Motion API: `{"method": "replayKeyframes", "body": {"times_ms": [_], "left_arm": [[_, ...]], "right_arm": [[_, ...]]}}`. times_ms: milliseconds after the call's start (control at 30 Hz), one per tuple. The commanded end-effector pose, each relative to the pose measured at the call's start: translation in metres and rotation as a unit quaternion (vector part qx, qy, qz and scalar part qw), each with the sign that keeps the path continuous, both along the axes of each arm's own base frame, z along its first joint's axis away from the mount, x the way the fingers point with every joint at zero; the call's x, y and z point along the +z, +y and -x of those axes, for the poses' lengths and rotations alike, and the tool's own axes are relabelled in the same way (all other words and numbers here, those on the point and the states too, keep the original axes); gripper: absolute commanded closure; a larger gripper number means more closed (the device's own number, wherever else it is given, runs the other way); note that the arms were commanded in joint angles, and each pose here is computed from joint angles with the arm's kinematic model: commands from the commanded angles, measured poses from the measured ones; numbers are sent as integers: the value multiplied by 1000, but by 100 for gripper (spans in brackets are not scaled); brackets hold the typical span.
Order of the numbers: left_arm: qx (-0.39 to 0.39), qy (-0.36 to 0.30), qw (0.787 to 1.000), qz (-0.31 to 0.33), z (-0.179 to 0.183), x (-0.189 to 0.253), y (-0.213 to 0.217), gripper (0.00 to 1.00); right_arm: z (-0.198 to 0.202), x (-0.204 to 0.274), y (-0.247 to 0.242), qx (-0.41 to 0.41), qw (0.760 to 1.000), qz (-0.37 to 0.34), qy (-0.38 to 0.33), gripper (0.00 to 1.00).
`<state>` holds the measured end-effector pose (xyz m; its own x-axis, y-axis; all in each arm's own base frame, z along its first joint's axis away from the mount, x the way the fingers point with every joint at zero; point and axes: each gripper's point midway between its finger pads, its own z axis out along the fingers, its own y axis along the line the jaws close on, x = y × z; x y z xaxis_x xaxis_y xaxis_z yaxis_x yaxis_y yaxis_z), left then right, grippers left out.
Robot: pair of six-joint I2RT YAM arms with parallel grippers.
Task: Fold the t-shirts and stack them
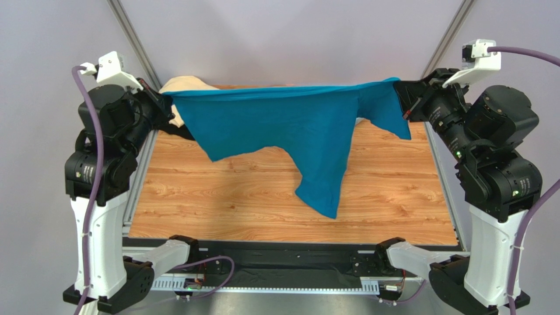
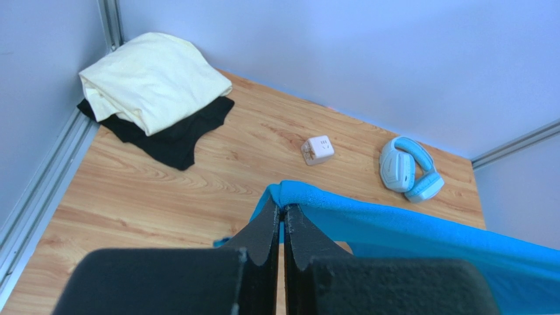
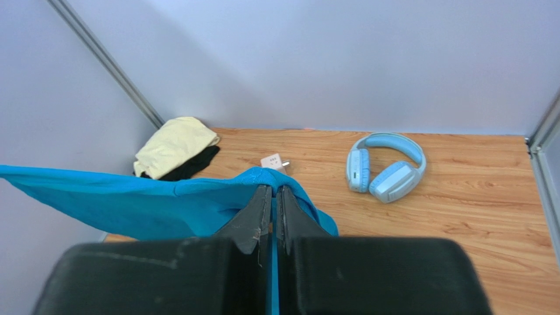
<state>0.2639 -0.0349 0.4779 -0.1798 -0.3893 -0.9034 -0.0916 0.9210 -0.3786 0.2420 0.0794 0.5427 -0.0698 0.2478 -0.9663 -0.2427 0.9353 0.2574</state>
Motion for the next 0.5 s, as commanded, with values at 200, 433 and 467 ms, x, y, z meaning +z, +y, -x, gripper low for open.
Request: {"method": "replayKeyframes", "body": {"times_ms": [200,433,467], "left_arm": [[-27,75,997,-16,-15,-48,-11,100],[-38,209,976,-53,-41,-141,-17,100],[-39,238,969,-56,-45,-162,-18,100]], "right_arm": [[-8,13,45,103,993,-56,2,100],[-93,-109,89,126,971,-28,202,100],[-101,-126,94,131,965,-19,225,100]]}}
